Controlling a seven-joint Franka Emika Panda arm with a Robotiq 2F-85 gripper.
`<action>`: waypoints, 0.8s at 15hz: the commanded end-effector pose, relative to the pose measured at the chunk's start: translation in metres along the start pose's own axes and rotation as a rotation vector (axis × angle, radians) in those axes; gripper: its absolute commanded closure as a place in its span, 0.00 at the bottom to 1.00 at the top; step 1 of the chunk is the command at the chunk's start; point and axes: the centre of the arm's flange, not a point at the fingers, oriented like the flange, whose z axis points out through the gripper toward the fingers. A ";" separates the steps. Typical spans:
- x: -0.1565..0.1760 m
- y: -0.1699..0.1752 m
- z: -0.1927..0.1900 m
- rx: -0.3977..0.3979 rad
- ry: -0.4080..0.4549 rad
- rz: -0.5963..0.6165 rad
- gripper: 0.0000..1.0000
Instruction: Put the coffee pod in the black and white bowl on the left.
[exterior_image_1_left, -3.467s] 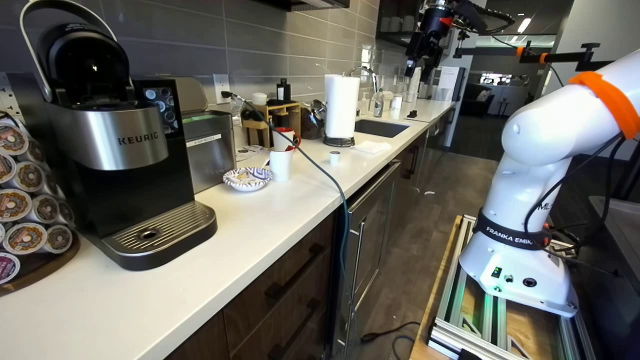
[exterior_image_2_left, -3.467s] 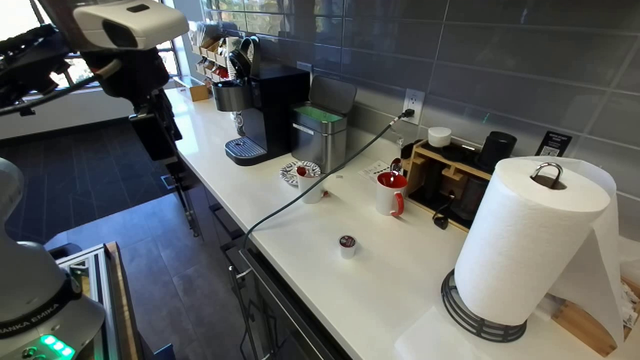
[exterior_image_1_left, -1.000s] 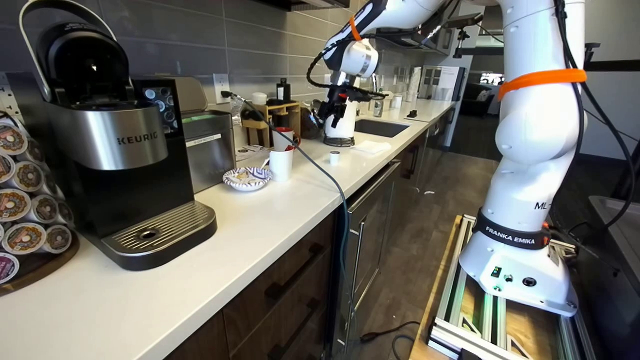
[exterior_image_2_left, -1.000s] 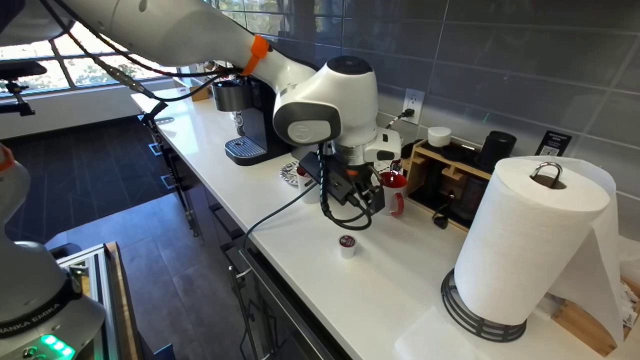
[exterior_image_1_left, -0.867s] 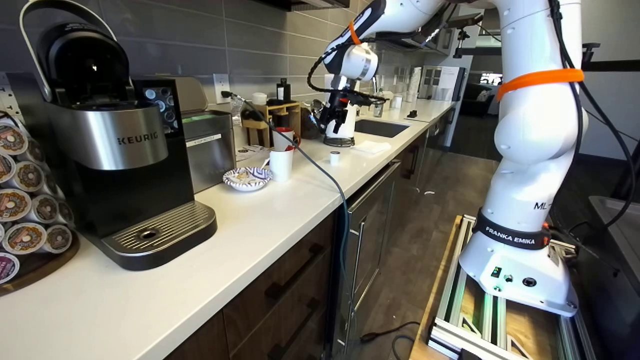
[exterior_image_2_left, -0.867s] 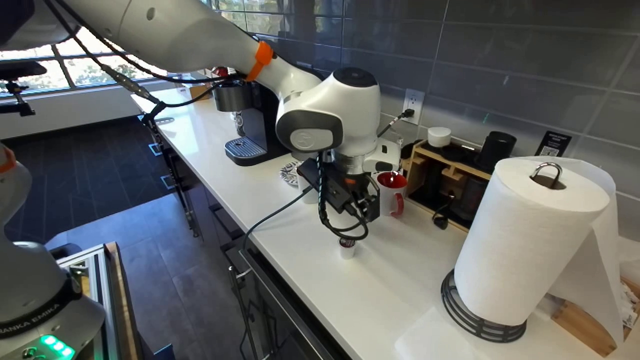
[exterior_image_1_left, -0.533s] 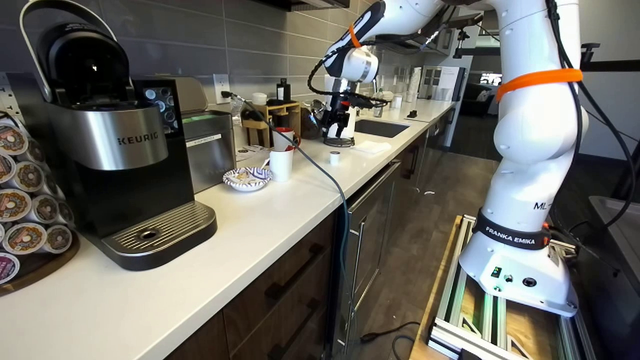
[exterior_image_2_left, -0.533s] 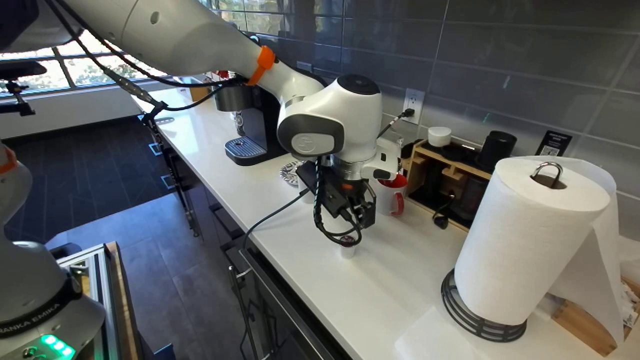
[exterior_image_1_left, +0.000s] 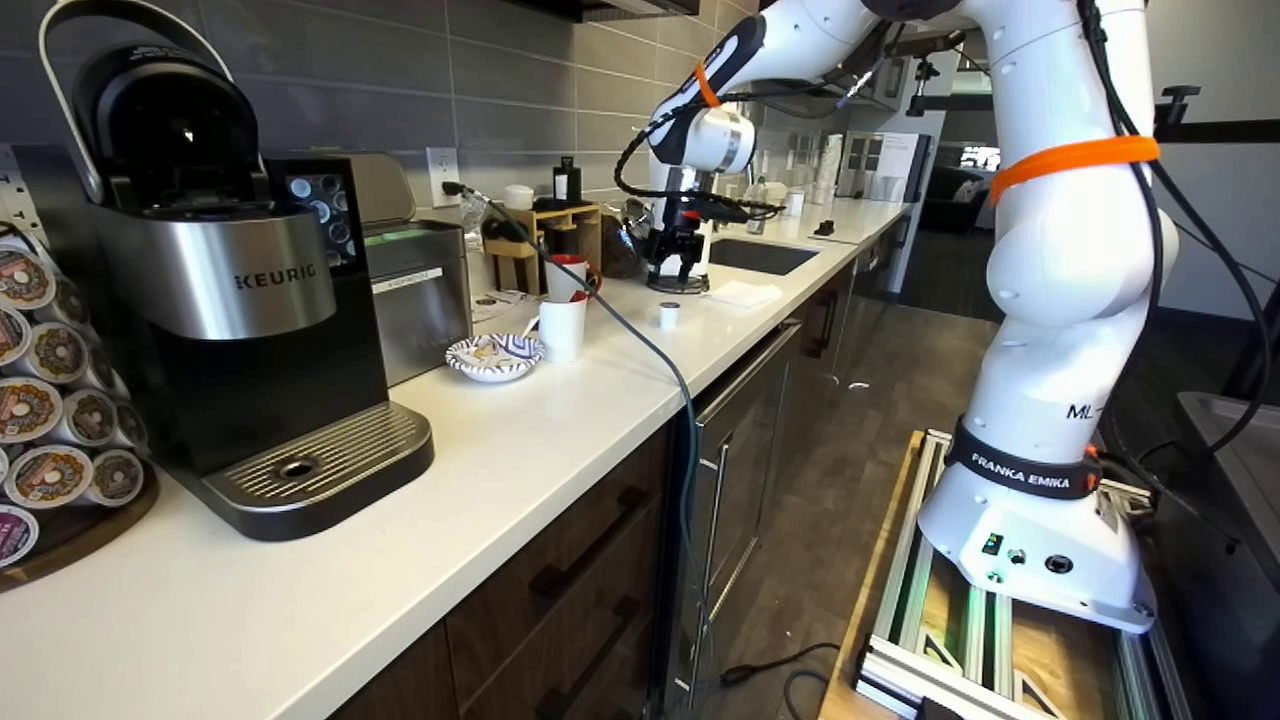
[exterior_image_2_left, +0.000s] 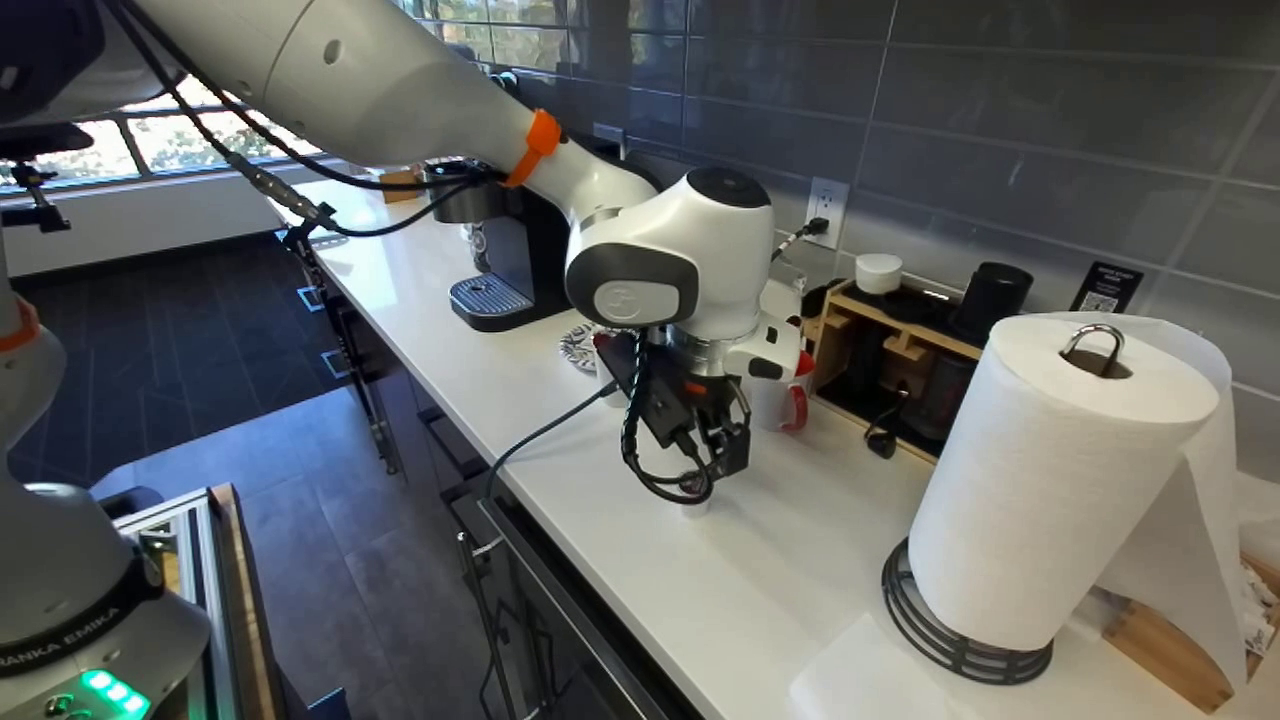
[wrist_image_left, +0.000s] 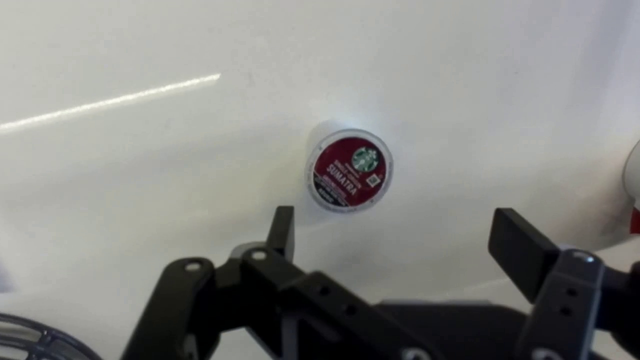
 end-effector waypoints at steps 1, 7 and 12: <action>0.009 0.000 0.024 -0.018 -0.069 0.055 0.00; 0.010 0.000 0.037 -0.135 -0.113 0.164 0.00; 0.013 -0.010 0.040 -0.139 -0.109 0.163 0.00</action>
